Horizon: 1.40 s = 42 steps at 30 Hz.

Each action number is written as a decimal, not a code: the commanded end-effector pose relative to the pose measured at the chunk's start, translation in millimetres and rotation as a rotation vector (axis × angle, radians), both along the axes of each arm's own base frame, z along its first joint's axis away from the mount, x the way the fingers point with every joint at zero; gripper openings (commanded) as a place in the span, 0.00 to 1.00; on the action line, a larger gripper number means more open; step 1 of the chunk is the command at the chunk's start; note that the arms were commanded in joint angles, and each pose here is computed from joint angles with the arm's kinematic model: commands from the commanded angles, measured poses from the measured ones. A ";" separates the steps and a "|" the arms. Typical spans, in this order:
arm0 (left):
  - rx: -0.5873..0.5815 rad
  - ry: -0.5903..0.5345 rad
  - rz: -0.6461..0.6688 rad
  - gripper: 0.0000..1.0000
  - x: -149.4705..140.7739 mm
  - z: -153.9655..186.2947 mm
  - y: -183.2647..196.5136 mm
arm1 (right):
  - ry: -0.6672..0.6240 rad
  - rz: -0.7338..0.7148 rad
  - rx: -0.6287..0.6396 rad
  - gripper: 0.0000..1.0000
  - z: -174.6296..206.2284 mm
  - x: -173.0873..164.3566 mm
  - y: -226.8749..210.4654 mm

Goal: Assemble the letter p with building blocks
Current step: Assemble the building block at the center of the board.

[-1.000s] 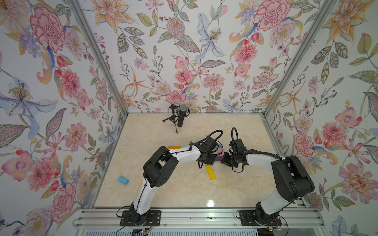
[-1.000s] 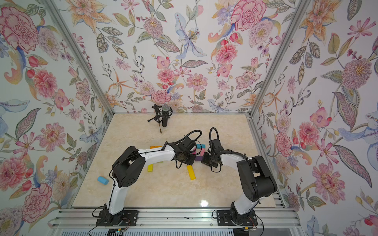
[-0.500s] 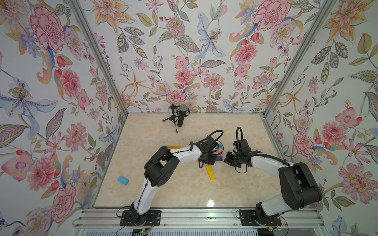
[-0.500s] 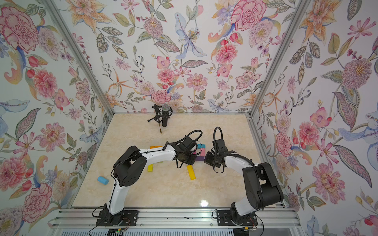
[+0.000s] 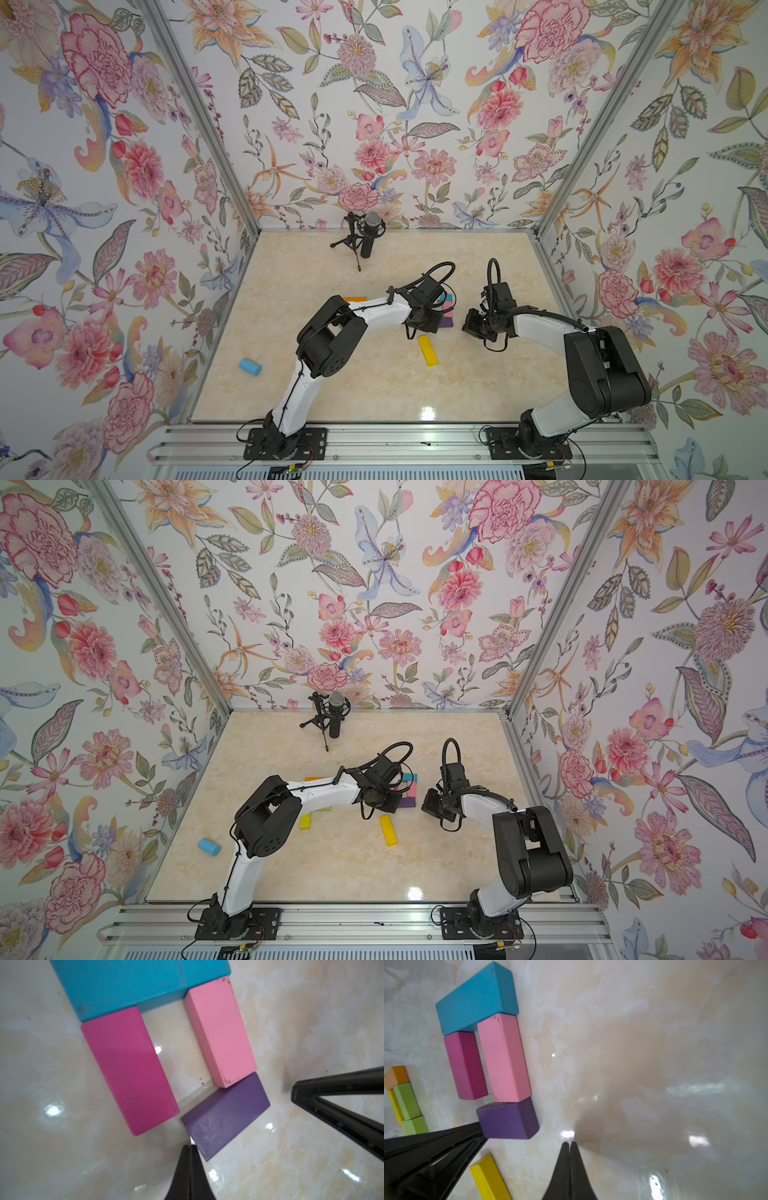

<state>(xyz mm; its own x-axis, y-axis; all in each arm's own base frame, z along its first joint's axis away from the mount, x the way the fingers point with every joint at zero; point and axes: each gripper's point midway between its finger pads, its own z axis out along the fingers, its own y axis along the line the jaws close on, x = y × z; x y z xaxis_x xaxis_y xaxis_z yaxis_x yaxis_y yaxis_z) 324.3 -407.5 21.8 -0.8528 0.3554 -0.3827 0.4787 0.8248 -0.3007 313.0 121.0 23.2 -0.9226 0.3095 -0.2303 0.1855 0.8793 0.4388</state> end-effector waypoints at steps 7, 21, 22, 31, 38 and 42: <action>0.039 0.024 0.031 0.00 9.3 -13.9 10.8 | 0.016 0.013 0.006 0.00 -3.3 -0.8 0.3; 0.011 0.010 0.039 0.00 15.7 -1.4 11.0 | 0.029 0.027 0.031 0.00 -8.8 -1.4 9.3; 0.005 0.005 0.040 0.00 15.2 2.7 11.8 | 0.029 0.029 0.032 0.00 -8.9 -1.7 9.9; 0.016 -0.070 0.076 0.00 12.0 40.6 34.0 | 0.035 0.054 0.050 0.00 -6.7 -13.1 23.8; 0.033 -0.094 0.106 0.00 18.4 46.7 48.7 | 0.027 0.106 0.055 0.00 -6.2 -12.2 50.7; 0.042 -0.107 0.133 0.00 18.3 50.4 63.0 | 0.034 0.114 0.044 0.00 -10.5 -8.0 55.3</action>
